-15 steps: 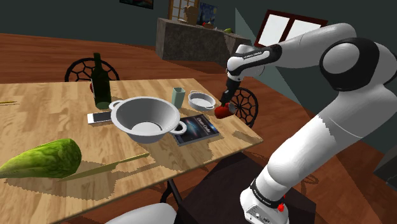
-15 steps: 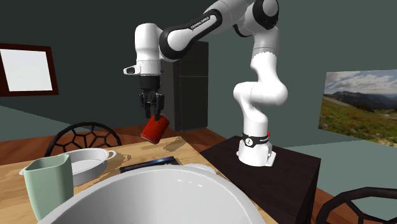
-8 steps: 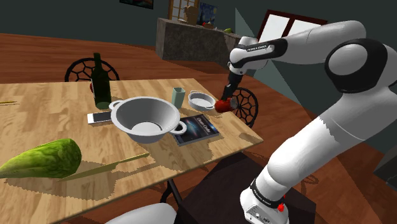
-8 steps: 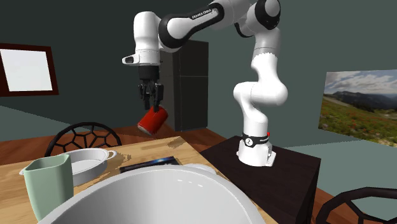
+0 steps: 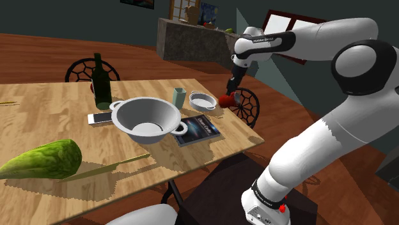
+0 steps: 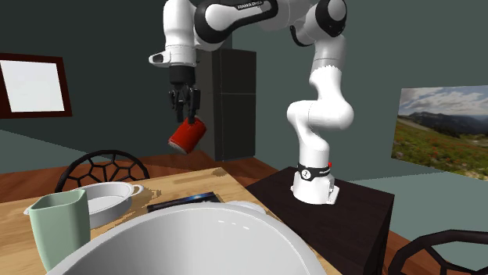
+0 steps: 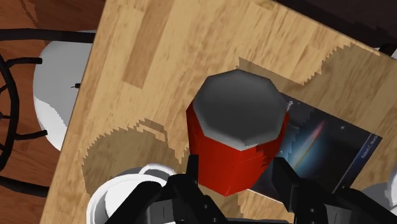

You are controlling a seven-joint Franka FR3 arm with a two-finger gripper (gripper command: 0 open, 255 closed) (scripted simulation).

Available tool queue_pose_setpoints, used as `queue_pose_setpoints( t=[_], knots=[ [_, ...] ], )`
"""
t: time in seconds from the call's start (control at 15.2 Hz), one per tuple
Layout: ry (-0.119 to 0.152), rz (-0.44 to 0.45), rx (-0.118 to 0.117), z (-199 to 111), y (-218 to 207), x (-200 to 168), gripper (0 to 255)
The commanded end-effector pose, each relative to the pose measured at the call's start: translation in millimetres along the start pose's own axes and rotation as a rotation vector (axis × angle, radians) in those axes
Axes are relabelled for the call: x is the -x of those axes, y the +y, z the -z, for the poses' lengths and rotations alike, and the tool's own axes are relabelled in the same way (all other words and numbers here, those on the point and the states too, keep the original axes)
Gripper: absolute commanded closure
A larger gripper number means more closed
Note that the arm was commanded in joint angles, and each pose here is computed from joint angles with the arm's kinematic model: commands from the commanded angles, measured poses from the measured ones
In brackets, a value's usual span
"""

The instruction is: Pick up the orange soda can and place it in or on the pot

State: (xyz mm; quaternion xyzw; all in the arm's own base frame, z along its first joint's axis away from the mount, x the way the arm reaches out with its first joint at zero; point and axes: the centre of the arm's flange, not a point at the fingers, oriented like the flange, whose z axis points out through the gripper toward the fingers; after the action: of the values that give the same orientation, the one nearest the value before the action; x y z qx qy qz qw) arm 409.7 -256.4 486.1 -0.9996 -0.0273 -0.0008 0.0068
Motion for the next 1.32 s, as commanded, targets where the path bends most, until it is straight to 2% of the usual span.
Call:
queue_pose_setpoints(
  t=[0.0,0.2,1.25],
  knots=[
    [0.0,0.0,0.0,11,0,0,255],
    [0.0,0.0,0.0,26,-1,0,255],
    [0.0,0.0,0.0,39,-170,-126,255]
  ],
)
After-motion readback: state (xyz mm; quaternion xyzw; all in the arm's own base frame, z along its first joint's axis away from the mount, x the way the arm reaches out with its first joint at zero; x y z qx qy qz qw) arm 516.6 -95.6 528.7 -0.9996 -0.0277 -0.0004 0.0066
